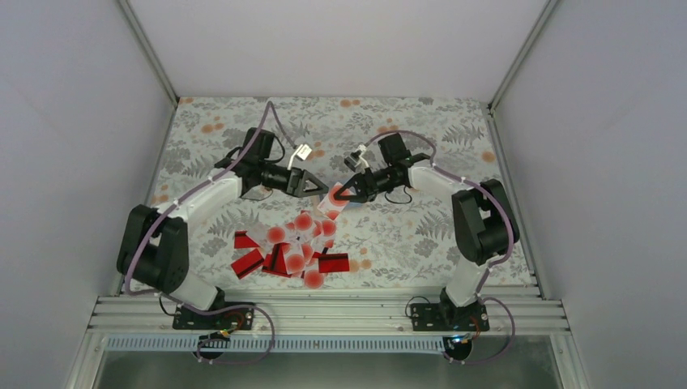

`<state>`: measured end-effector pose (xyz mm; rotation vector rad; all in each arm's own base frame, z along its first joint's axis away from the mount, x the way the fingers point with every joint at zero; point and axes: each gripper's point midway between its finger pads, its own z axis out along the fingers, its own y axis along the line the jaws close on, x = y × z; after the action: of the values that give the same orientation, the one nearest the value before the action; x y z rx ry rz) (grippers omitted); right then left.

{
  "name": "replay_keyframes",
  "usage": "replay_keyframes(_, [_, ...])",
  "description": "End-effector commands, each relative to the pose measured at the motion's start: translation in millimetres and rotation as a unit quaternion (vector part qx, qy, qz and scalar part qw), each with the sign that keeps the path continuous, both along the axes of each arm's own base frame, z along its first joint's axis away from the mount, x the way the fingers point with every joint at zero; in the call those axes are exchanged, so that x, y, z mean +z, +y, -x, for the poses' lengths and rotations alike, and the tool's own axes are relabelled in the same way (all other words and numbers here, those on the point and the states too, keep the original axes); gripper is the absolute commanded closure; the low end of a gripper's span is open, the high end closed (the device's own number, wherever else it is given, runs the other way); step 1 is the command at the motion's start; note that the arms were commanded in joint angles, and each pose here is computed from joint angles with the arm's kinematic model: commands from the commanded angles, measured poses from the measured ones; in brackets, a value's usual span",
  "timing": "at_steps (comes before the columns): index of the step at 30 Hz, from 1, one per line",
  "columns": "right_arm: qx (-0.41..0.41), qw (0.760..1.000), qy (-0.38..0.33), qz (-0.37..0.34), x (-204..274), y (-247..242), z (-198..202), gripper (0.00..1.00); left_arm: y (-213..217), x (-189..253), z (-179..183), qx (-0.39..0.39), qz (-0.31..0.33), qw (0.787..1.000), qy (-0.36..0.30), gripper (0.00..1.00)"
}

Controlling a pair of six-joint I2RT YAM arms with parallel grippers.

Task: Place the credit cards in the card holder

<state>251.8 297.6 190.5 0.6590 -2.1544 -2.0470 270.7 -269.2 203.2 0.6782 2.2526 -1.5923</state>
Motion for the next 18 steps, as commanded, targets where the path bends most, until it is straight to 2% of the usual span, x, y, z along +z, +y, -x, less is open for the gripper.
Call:
replay_keyframes(1, [0.031, 0.999, -0.018, -0.039, 21, 8, 11, 0.96, -8, 16, 5, -0.066, 0.053, 0.996, -0.021, 0.47])
replay_keyframes(10, [0.042, 0.998, -0.021, -0.048, 24, 13, 11, 0.96, -10, 13, 12, -0.107, 0.064, 0.992, -0.004, 0.65])
replay_keyframes(18, [0.041, 0.998, -0.019, -0.044, 21, 13, 11, 0.96, -8, 20, 22, -0.123, 0.088, 0.989, 0.002, 0.67])
